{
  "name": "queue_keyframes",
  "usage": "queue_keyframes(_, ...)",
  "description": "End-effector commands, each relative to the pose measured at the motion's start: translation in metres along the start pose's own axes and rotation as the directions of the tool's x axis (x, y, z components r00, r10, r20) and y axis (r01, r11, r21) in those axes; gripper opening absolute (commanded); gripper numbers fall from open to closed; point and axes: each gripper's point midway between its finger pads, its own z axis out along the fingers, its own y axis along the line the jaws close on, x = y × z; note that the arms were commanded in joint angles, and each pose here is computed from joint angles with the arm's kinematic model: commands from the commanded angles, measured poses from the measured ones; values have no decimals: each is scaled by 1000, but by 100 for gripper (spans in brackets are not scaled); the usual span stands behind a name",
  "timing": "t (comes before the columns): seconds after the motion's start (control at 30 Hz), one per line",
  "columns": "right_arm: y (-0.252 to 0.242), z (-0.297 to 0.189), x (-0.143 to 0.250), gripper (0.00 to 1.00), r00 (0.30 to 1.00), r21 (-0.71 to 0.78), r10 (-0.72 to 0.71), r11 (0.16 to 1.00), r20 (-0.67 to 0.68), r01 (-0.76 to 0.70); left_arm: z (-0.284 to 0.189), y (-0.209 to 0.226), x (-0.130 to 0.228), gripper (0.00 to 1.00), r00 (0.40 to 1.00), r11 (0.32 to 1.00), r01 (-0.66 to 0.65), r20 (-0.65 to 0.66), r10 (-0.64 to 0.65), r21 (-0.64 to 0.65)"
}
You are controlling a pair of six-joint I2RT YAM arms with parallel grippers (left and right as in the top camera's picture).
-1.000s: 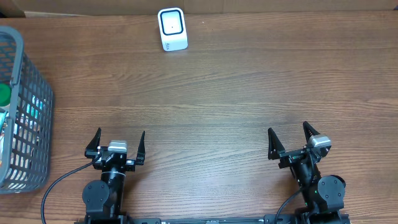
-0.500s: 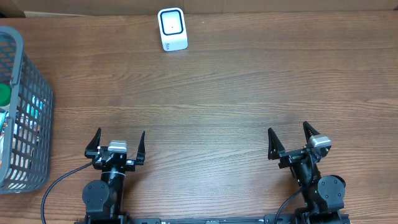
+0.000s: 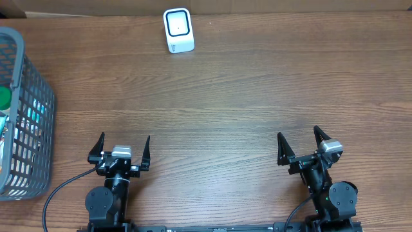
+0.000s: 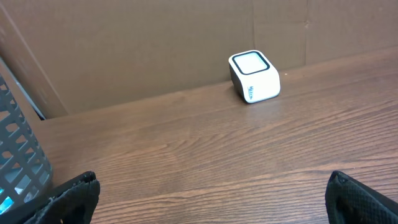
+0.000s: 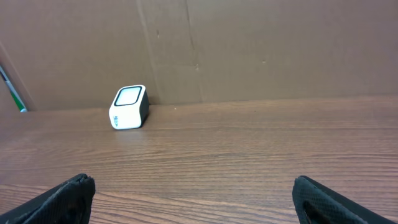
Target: Scan the item barcode
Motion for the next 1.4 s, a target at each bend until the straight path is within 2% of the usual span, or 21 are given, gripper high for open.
queue_keyframes(0.0, -1, 0, 1, 100, 1000, 4, 3, 1000, 7, -3, 0, -1, 0, 99, 1000, 1000, 6, 7, -6, 2)
queue_keyframes(1.37, -1, 0, 1, 100, 1000, 5, 3, 1000, 7, -3, 0, -1, 0, 99, 1000, 1000, 22, 7, -22, 2)
